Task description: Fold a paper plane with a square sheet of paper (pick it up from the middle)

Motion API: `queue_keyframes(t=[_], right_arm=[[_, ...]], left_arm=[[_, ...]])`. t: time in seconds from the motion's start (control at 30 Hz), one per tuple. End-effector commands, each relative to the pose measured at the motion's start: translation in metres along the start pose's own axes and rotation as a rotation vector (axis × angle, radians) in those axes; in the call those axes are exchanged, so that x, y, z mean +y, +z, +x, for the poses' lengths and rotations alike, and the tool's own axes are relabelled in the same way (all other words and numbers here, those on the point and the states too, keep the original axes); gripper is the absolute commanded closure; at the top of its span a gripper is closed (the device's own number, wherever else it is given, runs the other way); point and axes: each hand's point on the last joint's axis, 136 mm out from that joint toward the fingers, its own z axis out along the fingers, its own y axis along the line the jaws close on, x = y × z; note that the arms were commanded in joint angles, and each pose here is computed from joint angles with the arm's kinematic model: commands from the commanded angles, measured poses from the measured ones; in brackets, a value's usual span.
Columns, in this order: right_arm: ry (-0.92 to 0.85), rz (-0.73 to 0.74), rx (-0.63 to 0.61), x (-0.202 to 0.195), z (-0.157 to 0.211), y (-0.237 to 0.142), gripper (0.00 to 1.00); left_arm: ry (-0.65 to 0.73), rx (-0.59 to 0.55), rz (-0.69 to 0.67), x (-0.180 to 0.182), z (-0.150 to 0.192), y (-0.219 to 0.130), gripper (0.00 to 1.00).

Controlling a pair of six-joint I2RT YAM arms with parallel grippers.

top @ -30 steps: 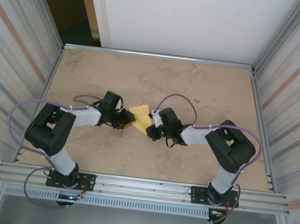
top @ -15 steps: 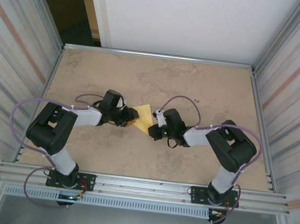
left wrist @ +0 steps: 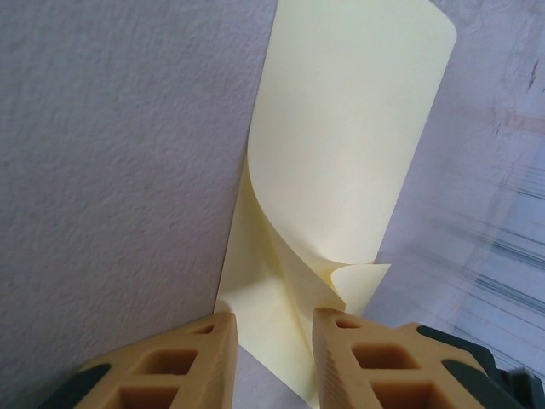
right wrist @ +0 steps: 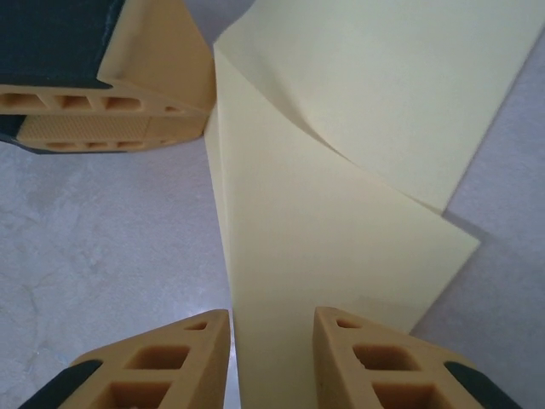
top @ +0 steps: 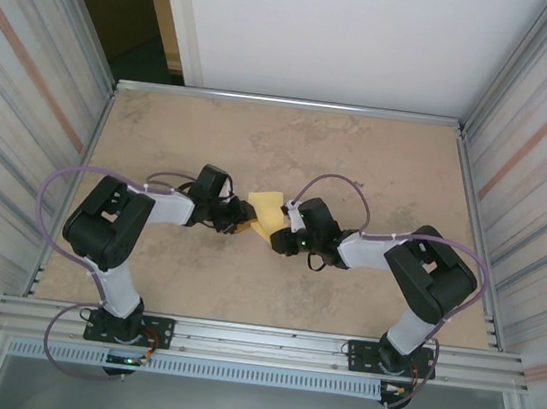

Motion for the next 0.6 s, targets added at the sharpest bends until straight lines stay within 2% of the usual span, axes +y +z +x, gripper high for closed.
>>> queue_keyframes(t=[0.0,0.17,0.3,0.57], right_arm=[[0.011,0.095,0.020,0.004,-0.003,-0.011,0.67],[0.001,0.241,0.029,0.003,-0.001,-0.017,0.63],[-0.029,0.327,0.029,0.002,-0.005,-0.020,0.60],[-0.084,0.433,0.064,0.006,-0.007,-0.017,0.61]], left_arm=[[0.015,0.006,-0.020,0.002,0.002,0.001,0.69],[0.022,0.005,-0.007,-0.001,0.003,-0.001,0.69],[0.048,-0.007,0.032,-0.016,-0.001,-0.007,0.67],[0.059,0.009,0.052,-0.025,-0.001,-0.006,0.66]])
